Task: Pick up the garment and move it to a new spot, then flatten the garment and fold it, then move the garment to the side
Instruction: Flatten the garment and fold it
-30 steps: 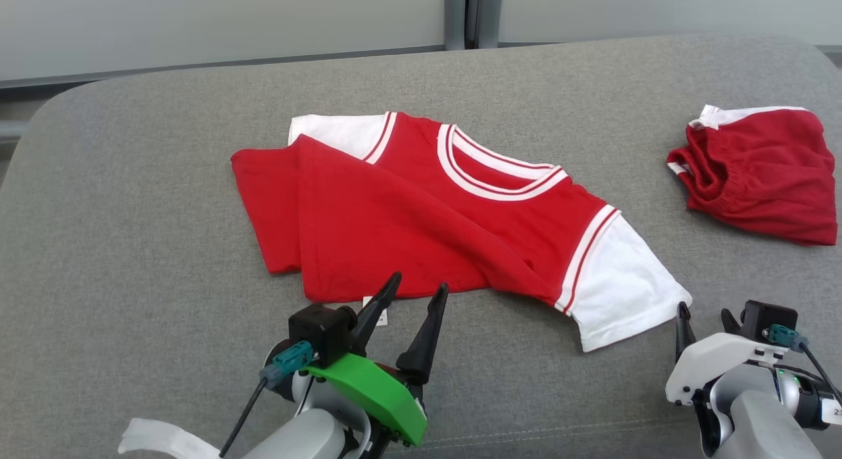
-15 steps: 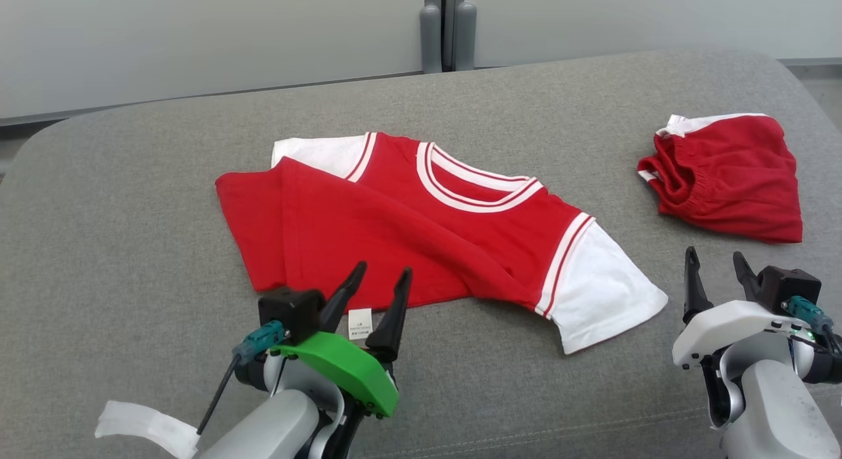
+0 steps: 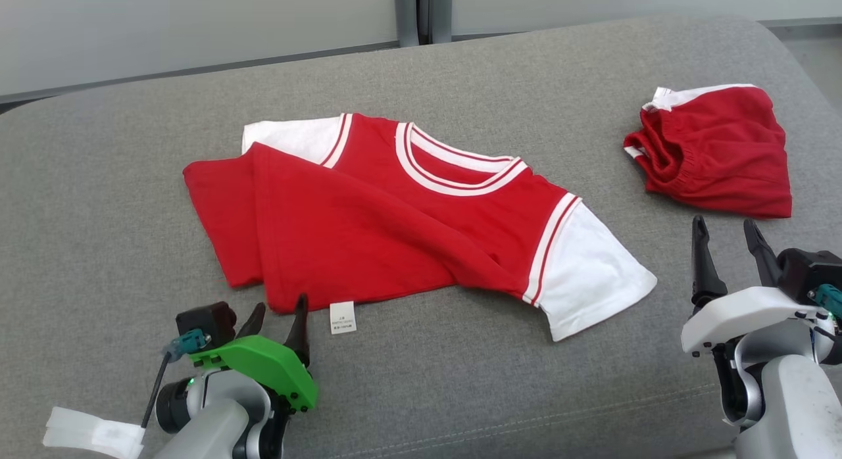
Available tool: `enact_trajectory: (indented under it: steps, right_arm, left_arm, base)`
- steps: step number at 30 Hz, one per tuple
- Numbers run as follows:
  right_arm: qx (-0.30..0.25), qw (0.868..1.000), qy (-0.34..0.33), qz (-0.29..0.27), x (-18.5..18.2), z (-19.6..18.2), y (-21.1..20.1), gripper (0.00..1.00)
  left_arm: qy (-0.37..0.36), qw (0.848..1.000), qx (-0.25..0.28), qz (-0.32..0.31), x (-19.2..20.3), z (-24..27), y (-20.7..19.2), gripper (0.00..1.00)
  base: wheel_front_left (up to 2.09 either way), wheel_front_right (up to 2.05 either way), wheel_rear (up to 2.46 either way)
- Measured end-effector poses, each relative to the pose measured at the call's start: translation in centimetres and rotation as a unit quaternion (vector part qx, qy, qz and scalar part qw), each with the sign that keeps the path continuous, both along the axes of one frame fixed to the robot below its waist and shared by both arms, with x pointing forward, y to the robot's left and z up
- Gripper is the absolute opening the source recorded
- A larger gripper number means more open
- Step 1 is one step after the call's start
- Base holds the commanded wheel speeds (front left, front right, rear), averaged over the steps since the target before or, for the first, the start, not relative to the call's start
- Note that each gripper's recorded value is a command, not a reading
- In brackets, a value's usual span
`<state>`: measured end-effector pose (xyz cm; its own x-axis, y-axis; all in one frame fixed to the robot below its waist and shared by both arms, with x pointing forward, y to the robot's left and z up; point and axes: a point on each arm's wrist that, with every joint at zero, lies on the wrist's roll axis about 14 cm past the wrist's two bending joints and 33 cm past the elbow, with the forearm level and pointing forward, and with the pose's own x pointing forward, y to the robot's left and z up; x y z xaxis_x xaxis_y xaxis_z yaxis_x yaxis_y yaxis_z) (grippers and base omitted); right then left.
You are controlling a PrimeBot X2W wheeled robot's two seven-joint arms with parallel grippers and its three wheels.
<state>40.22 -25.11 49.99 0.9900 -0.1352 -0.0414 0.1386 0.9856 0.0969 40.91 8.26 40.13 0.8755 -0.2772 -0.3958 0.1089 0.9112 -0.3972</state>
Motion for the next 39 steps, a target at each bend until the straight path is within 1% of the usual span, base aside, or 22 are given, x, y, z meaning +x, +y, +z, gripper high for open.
enact_trajectory:
  steps: [4,8,14,16,17,18,27,31,36,39]
  right_arm:
    - [0.000,1.000,-0.002,-0.002,0.2,0.4,-0.2,1.00]
    - [-0.004,1.000,-0.002,-0.007,0.2,0.6,-0.6,1.00]
    - [-0.006,1.000,0.005,-0.011,0.0,0.3,-0.8,1.00]
    - [-0.006,1.000,0.005,-0.011,0.0,0.4,-0.8,1.00]
    - [-0.006,1.000,0.004,-0.011,0.1,0.4,-0.8,1.00]
    - [-0.006,1.000,0.004,-0.011,0.1,0.4,-0.8,1.00]
    - [-0.002,1.000,0.000,0.001,0.6,0.6,0.2,1.00]
    - [0.000,1.000,-0.002,0.015,0.9,0.7,1.1,1.00]
    - [0.004,1.000,-0.005,0.030,1.3,0.8,2.2,1.00]
    - [0.007,0.999,-0.005,0.036,1.4,0.8,2.7,1.00]
  left_arm:
    - [0.030,1.000,0.000,0.010,0.0,-2.0,0.5,1.00]
    - [0.029,0.999,-0.019,0.018,1.0,-2.2,0.3,1.00]
    - [0.038,0.999,-0.022,0.024,1.4,-3.0,0.4,1.00]
    - [0.039,0.999,-0.022,0.022,1.5,-3.2,0.4,0.33]
    - [0.038,0.999,-0.023,0.021,1.6,-3.1,0.4,0.11]
    - [0.037,0.999,-0.025,0.020,1.6,-3.1,0.4,0.00]
    - [0.016,0.999,-0.043,0.016,0.8,-2.0,0.8,0.00]
    - [0.007,0.999,-0.038,0.028,0.1,-1.6,2.5,0.00]
    - [0.007,0.998,-0.016,0.061,-1.3,-1.6,5.8,0.00]
    - [0.012,0.997,-0.015,0.073,-2.4,-1.8,6.8,0.00]
  base:
    - [0.00,0.00,0.00]
    - [0.00,0.00,0.00]
    - [0.00,0.00,0.00]
    - [0.00,0.00,0.00]
    - [0.00,0.00,0.00]
    - [0.00,0.00,0.00]
    - [0.00,0.00,0.00]
    - [0.00,0.00,0.00]
    - [0.00,0.00,0.00]
    - [0.00,0.00,0.00]
